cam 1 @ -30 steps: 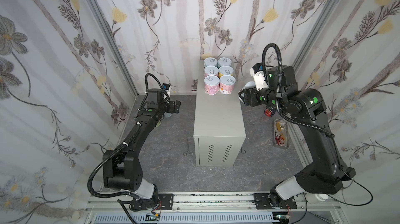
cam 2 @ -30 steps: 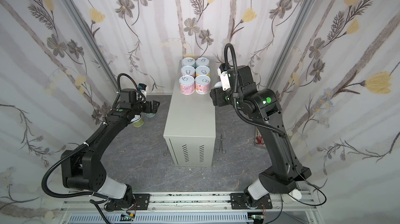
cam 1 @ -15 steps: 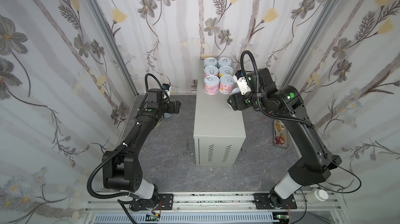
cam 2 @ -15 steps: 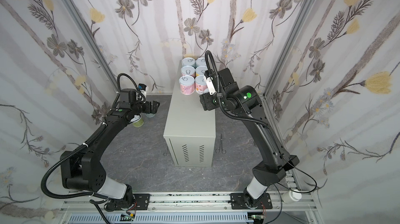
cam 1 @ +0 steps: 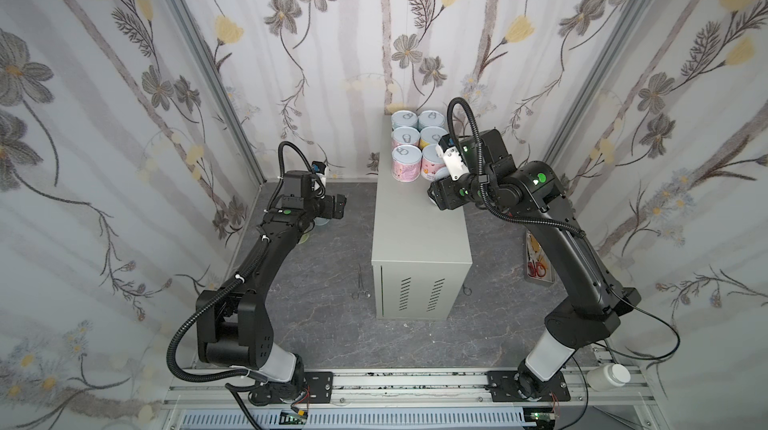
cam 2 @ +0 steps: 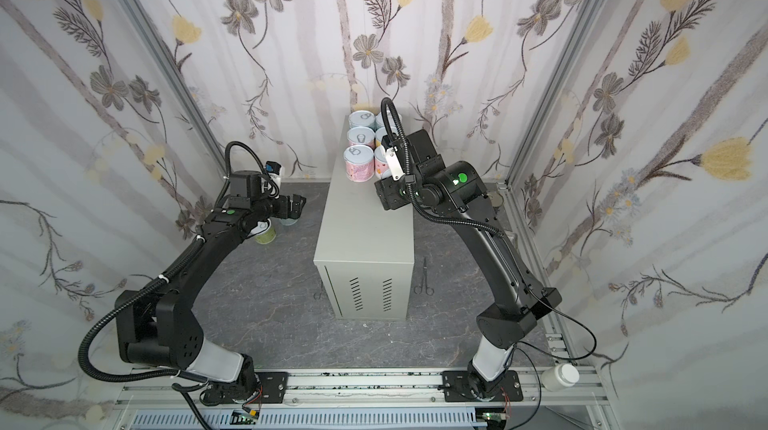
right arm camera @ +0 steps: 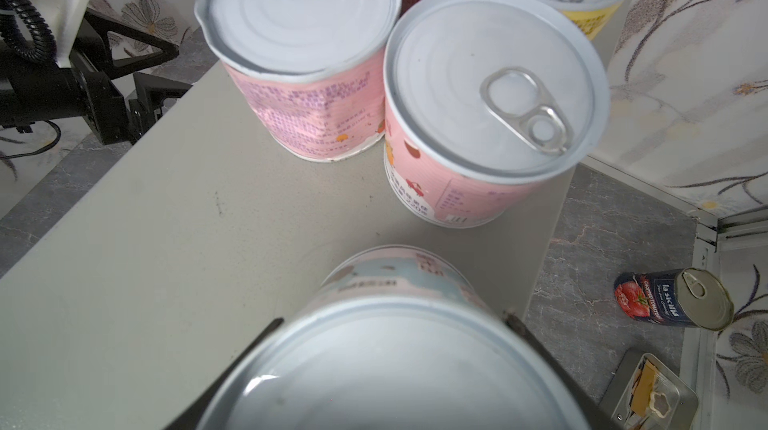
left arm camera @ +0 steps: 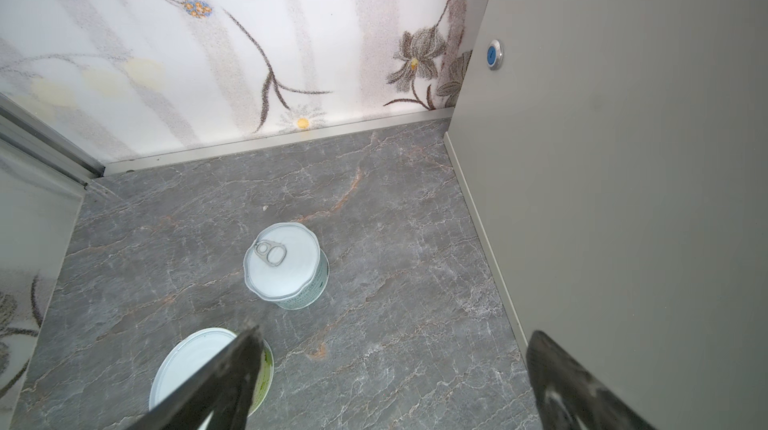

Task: Place and organize the canned foods onto the counter
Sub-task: 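Carry the white-lidded teal can with the right gripper onto the cabinet top, then lower the teal can in front of the pink cans with the right gripper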

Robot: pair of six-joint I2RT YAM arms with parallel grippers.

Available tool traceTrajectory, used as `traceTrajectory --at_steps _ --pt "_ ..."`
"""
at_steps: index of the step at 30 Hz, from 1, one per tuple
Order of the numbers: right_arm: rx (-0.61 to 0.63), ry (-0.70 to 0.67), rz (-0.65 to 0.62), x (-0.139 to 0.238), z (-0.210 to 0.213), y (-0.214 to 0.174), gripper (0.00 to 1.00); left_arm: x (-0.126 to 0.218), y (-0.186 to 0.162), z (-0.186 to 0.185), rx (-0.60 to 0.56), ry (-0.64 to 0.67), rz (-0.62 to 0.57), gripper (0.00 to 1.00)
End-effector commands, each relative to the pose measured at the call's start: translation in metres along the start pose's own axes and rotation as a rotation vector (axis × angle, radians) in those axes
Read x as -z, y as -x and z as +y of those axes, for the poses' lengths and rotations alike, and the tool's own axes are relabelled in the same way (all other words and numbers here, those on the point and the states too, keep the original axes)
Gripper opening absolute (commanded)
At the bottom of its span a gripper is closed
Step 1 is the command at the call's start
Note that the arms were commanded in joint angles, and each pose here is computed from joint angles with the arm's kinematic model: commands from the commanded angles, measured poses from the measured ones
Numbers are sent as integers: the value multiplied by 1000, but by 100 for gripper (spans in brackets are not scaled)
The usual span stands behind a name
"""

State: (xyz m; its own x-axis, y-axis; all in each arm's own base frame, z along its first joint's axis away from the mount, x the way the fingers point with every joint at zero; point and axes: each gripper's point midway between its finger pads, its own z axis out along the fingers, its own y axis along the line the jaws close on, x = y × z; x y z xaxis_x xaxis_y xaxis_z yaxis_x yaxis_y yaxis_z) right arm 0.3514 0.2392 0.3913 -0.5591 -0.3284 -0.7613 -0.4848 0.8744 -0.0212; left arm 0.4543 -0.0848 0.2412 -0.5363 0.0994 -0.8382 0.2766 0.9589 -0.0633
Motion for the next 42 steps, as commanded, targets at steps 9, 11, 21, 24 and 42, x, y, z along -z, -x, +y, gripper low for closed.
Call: traceTrajectory --at_steps 9,11,21,24,42 --pt "16 -11 -33 0 -1 9 67 -2 -2 2 -14 5 7 100" --pt "20 -1 -34 0 1 9 71 -2 -1 2 -12 7 6 100" --pt "26 22 -70 7 4 13 88 -2 -1 3 -8 16 4 100" --pt "28 28 -97 13 4 13 90 -2 -2 3 -10 18 6 100" --pt "-2 76 -515 65 0 -21 91 -5 -4 -2 -17 -11 16 100"
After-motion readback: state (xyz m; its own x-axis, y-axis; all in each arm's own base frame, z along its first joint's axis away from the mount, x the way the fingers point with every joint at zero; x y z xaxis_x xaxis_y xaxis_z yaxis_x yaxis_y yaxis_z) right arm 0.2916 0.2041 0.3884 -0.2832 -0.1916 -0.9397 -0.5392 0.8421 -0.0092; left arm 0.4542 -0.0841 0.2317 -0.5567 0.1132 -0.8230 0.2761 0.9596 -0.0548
